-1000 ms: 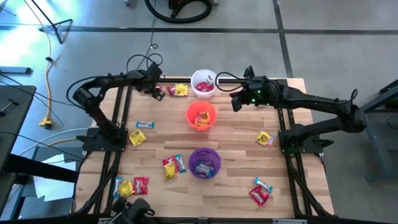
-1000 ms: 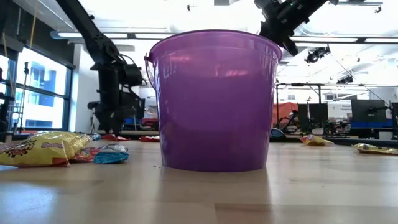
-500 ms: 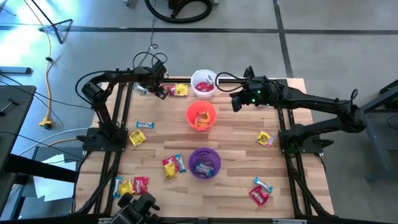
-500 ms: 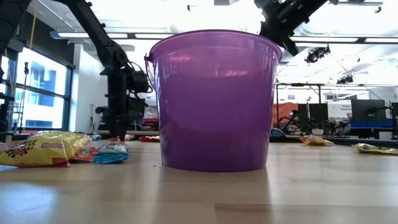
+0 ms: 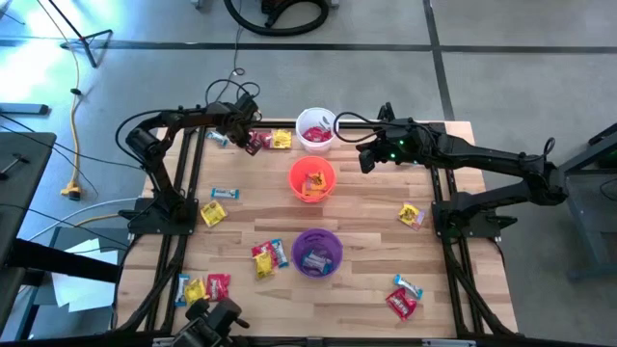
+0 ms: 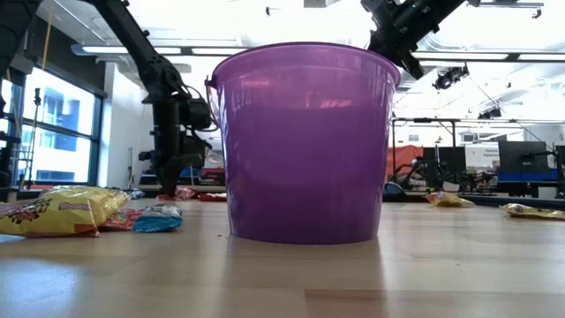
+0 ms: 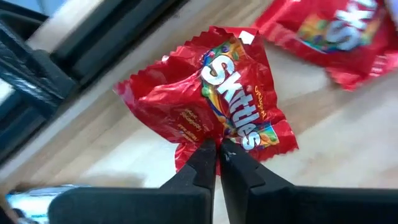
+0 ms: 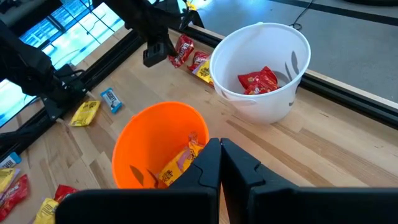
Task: Sort candy
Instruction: Put the red candy into the white bucket, then put the red chocolate into the white bucket
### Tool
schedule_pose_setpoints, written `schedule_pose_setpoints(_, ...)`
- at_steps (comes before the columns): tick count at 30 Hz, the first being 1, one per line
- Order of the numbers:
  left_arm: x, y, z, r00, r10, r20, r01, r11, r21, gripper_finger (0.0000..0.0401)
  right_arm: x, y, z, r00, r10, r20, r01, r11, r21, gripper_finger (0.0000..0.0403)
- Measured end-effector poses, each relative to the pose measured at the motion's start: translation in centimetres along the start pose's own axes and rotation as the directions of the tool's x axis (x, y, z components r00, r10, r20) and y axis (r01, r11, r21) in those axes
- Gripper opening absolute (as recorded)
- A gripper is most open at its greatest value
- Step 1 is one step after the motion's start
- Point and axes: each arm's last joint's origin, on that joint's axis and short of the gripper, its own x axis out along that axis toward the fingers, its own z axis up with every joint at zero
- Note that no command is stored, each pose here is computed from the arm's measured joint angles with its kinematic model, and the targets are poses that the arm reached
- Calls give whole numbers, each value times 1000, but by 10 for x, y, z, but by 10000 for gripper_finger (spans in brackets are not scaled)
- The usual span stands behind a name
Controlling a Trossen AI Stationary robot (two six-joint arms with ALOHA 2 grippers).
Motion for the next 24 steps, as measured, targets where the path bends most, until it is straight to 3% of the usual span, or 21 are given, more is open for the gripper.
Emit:
schedule_pose_setpoints(7,-34,2,0,992,-60,114,60,998,2,0,0,0,0,1000,0,0,0,1000,0,0)
schedule_pose_setpoints(14,-89,4,-7,946,-132,297,139,990,-4,0,0,0,0,1000,0,0,0,1000,-16,0)
schedule_pose_setpoints(20,-125,-1,-19,910,-139,390,147,989,10,0,0,0,0,1000,1,1,0,1000,-28,0)
schedule_pose_setpoints(24,-131,-8,-21,907,-116,406,120,993,14,8,0,0,0,1000,1,1,-1,999,-45,0)
